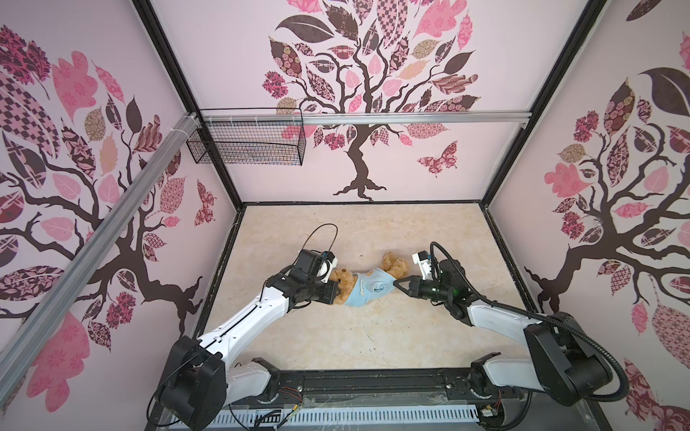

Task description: Dress the teddy bear

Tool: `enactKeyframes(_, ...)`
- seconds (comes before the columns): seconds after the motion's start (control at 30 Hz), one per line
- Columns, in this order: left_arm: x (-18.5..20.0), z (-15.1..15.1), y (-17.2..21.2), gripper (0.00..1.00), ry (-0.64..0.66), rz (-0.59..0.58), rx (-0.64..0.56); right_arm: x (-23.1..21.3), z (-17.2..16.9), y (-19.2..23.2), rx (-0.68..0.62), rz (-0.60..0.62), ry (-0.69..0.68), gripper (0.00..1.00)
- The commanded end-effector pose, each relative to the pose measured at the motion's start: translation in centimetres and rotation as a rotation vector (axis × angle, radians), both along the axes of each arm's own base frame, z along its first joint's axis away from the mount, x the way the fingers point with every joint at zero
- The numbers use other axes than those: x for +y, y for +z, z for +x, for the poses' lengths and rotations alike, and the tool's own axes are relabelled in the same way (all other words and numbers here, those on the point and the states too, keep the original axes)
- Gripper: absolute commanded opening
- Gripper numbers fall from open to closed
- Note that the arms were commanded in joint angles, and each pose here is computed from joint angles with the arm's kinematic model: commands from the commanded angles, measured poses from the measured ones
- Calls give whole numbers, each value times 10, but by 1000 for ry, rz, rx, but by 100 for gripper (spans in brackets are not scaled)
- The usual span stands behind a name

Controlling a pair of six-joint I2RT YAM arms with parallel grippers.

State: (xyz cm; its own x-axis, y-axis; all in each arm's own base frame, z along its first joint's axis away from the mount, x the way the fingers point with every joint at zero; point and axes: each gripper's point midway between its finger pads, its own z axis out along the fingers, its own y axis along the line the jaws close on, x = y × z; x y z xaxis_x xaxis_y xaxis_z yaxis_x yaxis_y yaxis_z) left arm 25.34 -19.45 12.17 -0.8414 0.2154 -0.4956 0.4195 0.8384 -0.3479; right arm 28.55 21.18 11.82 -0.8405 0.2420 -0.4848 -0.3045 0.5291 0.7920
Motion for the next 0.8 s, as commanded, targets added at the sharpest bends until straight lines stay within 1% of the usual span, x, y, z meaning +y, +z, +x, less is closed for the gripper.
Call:
enactKeyframes(0.0, 13, 4, 10, 0, -7, 72, -65, -33, 25, -9, -15, -47, -119, 0)
enactKeyframes(0.07, 11, 4, 13, 0, -26, 60, -96, -37, 29, -16, 15, -46, -141, 0)
enactKeyframes(0.17, 3, 1, 15, 0, -68, 7, -127, -19, 26, -15, 33, 0, -103, 0)
enactKeyframes(0.27, -2, -3, 16, 0, -105, -20, -136, -5, 20, -20, 14, -38, -54, 0)
enactKeyframes(0.37, -3, -2, 21, 0, -97, -29, -146, -2, 14, -27, 14, -53, -23, 1)
enactKeyframes(0.47, -6, 1, 22, 0, -51, -58, -115, -2, 10, -27, 8, -68, -2, 11)
enactKeyframes(0.5, -7, 3, 22, 0, -29, -72, -99, -4, 9, -26, 2, -81, -5, 15)
enactKeyframes(0.63, -11, 5, 19, 0, 29, -116, -53, -20, 10, -13, -57, -180, -63, 26)
enactKeyframes(0.7, -13, 5, 16, 0, 25, -135, -57, -30, 12, -4, -90, -235, -103, 31)
enactKeyframes(0.77, -13, 8, 16, 0, 24, -129, -79, -39, 14, 9, -140, -268, -144, 35)
